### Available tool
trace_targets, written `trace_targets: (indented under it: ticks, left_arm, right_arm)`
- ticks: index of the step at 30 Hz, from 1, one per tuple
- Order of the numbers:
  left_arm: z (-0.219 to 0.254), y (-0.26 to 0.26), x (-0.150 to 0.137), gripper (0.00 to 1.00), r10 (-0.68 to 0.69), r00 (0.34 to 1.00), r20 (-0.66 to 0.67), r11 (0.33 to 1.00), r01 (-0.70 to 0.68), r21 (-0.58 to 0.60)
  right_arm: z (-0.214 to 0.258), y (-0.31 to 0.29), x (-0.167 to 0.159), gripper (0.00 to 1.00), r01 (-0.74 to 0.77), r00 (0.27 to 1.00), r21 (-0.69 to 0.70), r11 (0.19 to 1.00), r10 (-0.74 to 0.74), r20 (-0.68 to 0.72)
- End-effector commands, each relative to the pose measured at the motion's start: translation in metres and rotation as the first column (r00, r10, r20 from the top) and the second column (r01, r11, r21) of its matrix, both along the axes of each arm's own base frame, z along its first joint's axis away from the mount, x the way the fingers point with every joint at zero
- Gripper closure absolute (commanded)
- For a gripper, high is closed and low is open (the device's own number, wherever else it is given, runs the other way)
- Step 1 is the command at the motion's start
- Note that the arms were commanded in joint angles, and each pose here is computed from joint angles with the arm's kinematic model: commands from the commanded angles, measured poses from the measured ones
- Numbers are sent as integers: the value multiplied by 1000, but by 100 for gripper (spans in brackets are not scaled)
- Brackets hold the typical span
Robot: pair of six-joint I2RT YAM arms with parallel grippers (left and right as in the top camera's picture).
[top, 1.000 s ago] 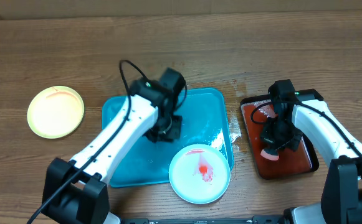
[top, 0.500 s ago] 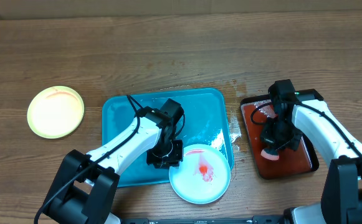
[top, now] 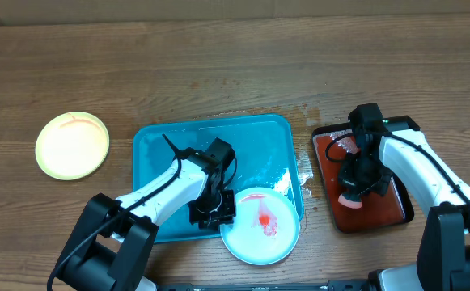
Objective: Clean dirty plates on tray and stack at the side
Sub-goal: 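Pull the white plate toward the tray center with the left gripper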
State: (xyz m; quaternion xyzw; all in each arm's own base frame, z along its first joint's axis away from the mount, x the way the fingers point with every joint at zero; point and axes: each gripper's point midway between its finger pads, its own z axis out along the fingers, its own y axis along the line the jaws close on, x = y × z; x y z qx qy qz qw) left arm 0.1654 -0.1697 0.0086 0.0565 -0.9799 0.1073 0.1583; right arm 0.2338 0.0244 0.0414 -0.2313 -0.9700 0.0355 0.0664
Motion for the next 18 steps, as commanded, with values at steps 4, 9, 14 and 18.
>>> trace_targets:
  ticks: [4, 9, 14, 18]
  left_arm:
    - [-1, -8, 8, 76, 29, 999, 30, 999, -27, -41]
    - [-1, -4, 19, 96, 65, 997, 45, 997, -63, -55]
    - [-4, 16, 36, 96, 120, 989, 85, 993, -119, -18]
    - [-4, 39, 66, 96, 135, 975, 177, 991, -136, -3]
  right_arm:
    - [5, 0, 2, 96, -2, 1000, 7, 1000, 2, 26]
    - [5, 1, 1, 96, -1, 1000, 13, 1000, 1, 22]
    - [5, 1, 0, 96, -1, 1000, 13, 1000, 1, 18]
    - [5, 1, 1, 96, -5, 1000, 14, 1000, 5, 19]
